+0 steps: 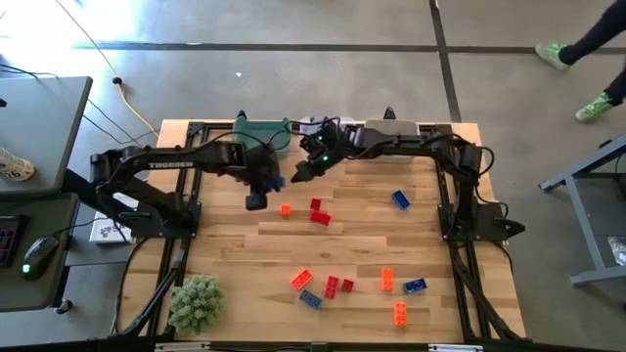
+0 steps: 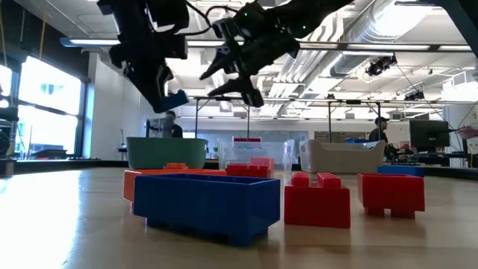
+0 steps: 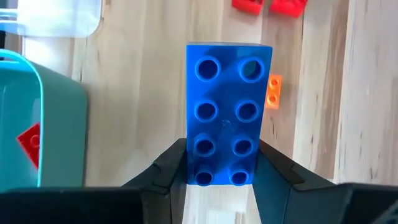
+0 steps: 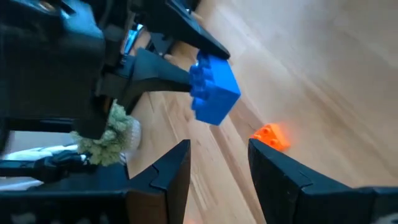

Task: Sort & place blocks by color
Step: Put the blue game piece into the white bin

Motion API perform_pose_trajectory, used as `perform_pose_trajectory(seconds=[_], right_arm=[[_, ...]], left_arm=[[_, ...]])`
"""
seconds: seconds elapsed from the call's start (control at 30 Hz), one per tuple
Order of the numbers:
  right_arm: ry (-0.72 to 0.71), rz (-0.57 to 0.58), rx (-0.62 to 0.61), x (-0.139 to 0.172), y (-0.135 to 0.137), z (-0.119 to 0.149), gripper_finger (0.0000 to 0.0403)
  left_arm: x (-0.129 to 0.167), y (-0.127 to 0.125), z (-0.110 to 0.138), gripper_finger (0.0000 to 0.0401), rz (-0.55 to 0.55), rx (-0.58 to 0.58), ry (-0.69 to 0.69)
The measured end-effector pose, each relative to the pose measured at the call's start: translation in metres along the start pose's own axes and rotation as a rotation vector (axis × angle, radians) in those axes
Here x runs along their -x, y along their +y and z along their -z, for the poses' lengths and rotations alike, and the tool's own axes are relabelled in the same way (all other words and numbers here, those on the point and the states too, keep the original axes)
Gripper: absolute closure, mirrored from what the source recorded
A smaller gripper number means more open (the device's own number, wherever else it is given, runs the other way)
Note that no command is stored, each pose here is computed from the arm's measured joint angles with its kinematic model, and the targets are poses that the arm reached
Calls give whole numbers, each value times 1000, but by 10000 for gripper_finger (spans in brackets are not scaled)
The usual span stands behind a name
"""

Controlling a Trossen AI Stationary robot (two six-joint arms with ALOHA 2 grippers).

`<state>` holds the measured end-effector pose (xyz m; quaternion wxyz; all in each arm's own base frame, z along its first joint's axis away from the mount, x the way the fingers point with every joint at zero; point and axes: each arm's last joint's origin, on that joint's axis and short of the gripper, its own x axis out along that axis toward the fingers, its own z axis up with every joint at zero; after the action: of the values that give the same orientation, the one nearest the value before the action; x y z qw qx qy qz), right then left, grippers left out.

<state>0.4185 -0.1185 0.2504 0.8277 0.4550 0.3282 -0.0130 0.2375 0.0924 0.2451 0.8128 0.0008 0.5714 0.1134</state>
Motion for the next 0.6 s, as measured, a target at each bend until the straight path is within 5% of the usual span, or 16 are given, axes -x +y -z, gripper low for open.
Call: perform_pose_trajectory(seconds=[0.6], right_arm=[[-75, 17, -47, -11, 17, 8, 258]], left_arm=[[25, -29, 3, 288, -64, -111, -60]])
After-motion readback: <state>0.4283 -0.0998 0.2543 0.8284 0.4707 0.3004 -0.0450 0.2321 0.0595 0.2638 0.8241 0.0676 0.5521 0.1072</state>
